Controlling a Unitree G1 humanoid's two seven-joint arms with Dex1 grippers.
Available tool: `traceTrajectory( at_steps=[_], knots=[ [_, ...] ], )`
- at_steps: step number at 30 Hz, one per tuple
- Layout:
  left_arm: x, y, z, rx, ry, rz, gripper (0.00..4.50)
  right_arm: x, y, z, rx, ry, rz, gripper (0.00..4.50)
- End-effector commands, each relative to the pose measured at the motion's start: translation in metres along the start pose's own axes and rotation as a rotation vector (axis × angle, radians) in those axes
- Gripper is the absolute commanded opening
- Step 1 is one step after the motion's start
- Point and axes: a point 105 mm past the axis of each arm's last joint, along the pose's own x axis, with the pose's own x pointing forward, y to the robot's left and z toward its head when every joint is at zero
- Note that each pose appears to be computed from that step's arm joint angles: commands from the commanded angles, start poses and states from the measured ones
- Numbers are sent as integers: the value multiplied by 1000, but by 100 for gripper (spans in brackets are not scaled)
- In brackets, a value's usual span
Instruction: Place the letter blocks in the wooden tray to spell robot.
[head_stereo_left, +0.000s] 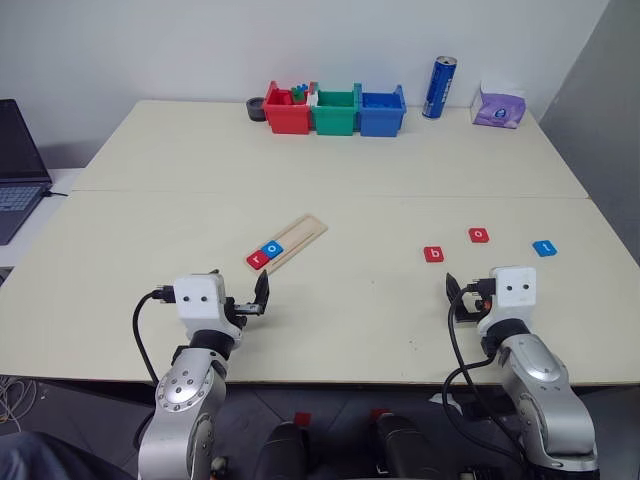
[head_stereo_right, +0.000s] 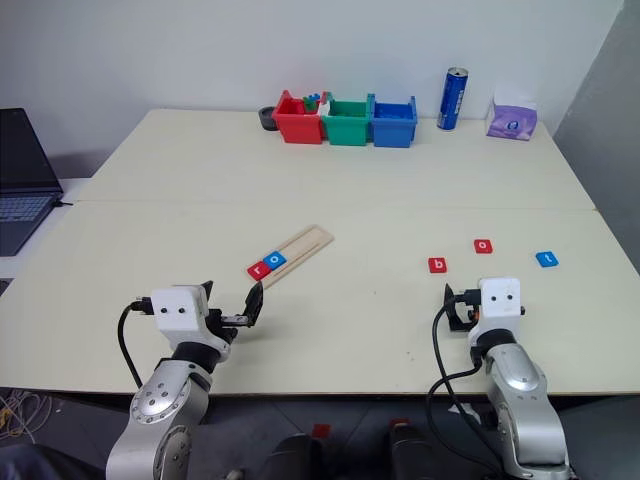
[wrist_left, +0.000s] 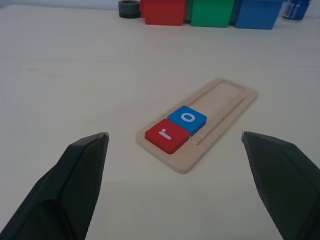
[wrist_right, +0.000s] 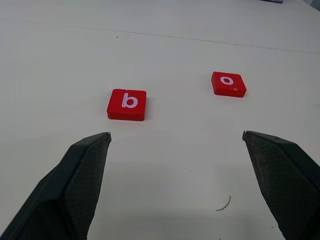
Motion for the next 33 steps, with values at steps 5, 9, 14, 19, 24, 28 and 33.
traceTrajectory(
  at_steps=[5,9,14,19,24,28,33],
  knots=[
    [8,-6,18,3,-49,-78,450,4,5,41,-77,-134,144,448],
    [19,-7,35,33,-72,-195,450,8,28,67,-65,-174,431,448],
    [38,-1,56,116,-68,-402,450,-3,62,99,-58,-189,835,448],
    [43,3,52,169,-5,-597,450,-17,81,112,-68,-175,1068,448],
    [54,10,45,205,42,-722,450,-21,91,116,-72,-169,1153,448],
    [68,20,46,226,50,-751,450,-19,93,116,-81,-162,1171,448],
    [81,30,39,257,78,-762,450,-19,91,114,-87,-154,1167,448]
  ],
)
